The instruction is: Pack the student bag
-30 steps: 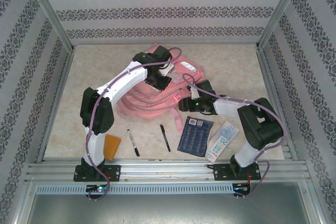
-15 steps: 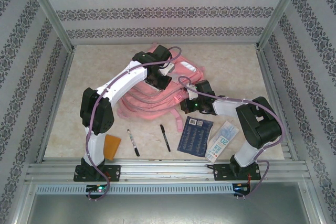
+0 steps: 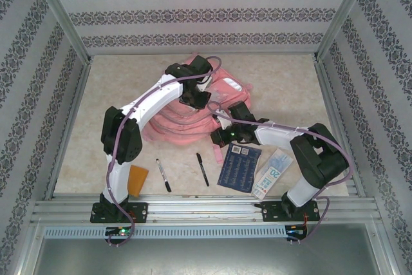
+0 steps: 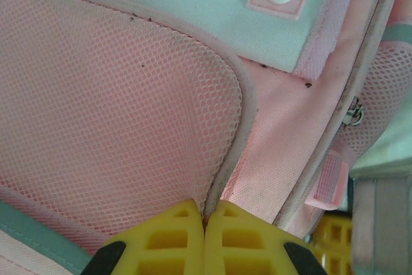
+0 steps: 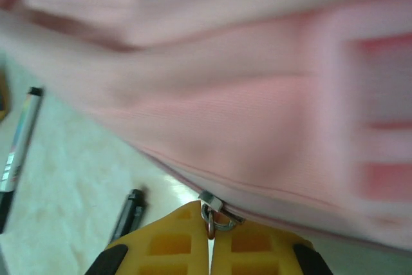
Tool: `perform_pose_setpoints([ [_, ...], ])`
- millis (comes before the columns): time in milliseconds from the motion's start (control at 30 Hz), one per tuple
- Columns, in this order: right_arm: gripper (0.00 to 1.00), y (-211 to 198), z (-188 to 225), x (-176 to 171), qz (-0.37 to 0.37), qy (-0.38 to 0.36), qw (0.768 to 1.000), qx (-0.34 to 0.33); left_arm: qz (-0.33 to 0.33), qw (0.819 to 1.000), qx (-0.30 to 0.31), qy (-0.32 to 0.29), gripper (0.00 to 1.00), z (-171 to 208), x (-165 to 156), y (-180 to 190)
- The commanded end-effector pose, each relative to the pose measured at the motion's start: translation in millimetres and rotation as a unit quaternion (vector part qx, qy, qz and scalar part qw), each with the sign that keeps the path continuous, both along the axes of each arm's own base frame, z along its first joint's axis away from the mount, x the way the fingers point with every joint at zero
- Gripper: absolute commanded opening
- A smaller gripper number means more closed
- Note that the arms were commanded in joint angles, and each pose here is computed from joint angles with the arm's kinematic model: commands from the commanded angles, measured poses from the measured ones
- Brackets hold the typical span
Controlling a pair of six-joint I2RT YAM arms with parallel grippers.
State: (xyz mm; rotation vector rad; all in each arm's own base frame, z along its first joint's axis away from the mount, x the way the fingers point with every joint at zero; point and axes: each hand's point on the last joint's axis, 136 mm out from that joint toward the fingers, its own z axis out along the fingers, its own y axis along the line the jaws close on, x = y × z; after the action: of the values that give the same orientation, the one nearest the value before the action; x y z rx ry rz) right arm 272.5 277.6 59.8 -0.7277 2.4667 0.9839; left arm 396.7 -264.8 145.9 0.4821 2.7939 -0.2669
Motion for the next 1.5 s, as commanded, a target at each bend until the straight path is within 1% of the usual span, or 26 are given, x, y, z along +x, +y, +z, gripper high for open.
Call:
perform_pose_setpoints([
  [0, 0.01, 25.7, 20.8, -20.7, 0.053, 0.032, 0.996, 0.066, 0.066, 0.996, -0.031, -0.048, 0.00, 12.5, 33.5, -5.8],
  [133, 0.02, 33.7, 32.0, -20.5, 0.047, 0.043, 0.995, 0.076, 0.078, 0.995, -0.056, -0.040, 0.00, 6.8, 36.2, -15.1],
  [300, 0.04, 51.9, 29.1, -12.3, 0.019, 0.062, 0.993, 0.097, 0.099, 0.989, -0.106, -0.027, 0.00, 3.2, 40.6, -31.7],
  [433, 0.05, 73.9, 34.7, -11.3, 0.009, 0.072, 0.988, 0.137, 0.111, 0.983, -0.142, -0.018, 0.00, 2.9, 45.4, -45.0],
  [533, 0.08, 80.3, 37.0, -13.9, -0.001, 0.084, 0.984, 0.156, 0.111, 0.982, -0.154, -0.020, 0.00, 2.5, 49.5, -50.4],
  [600, 0.11, 75.2, 33.4, -15.9, -0.015, 0.094, 0.983, 0.158, 0.105, 0.982, -0.156, -0.020, 0.00, 1.1, 51.2, -52.5],
  [633, 0.15, 71.1, 32.4, -17.6, -0.021, 0.097, 0.983, 0.157, 0.101, 0.983, -0.155, -0.019, 0.00, -0.3, 51.2, -53.0],
  [667, 0.22, 64.1, 29.8, -18.3, -0.032, 0.102, 0.982, 0.153, 0.096, 0.983, -0.153, -0.018, 0.00, -1.2, 50.8, -53.4],
  [700, 0.27, 57.1, 30.1, -18.5, -0.042, 0.104, 0.982, 0.152, 0.094, 0.984, -0.152, -0.016, 0.00, -2.6, 50.7, -53.4],
  [933, 0.42, -22.3, 24.4, -9.9, -0.166, 0.087, 0.979, 0.076, 0.076, 0.985, -0.156, -0.012, 0.00, -2.2, 48.9, -53.2],
  [1000, 0.45, -45.6, 23.0, -2.0, -0.216, 0.089, 0.971, 0.048, 0.073, 0.984, -0.162, -0.012, 0.00, 0.8, 48.8, -54.9],
  [1033, 0.47, -57.4, 21.8, 3.9, -0.249, 0.098, 0.963, 0.036, 0.071, 0.983, -0.168, -0.011, 0.00, 2.9, 48.5, -56.3],
  [1100, 0.47, -66.6, 23.9, 13.6, -0.289, 0.126, 0.948, 0.047, 0.068, 0.982, -0.177, -0.009, 0.00, 6.2, 47.3, -59.6],
  [1200, 0.47, -62.5, 26.6, 26.6, -0.344, 0.176, 0.919, 0.082, 0.069, 0.980, -0.187, -0.004, 0.00, 7.6, 47.1, -62.8],
  [1300, 0.47, -43.5, 29.0, 37.1, -0.371, 0.223, 0.893, 0.125, 0.069, 0.979, -0.193, -0.004, 0.00, 9.2, 47.7, -64.8],
  [1467, 0.49, -14.1, 31.2, 41.9, -0.395, 0.268, 0.866, 0.147, 0.064, 0.977, -0.204, -0.002, 0.00, 11.3, 47.3, -69.0],
])
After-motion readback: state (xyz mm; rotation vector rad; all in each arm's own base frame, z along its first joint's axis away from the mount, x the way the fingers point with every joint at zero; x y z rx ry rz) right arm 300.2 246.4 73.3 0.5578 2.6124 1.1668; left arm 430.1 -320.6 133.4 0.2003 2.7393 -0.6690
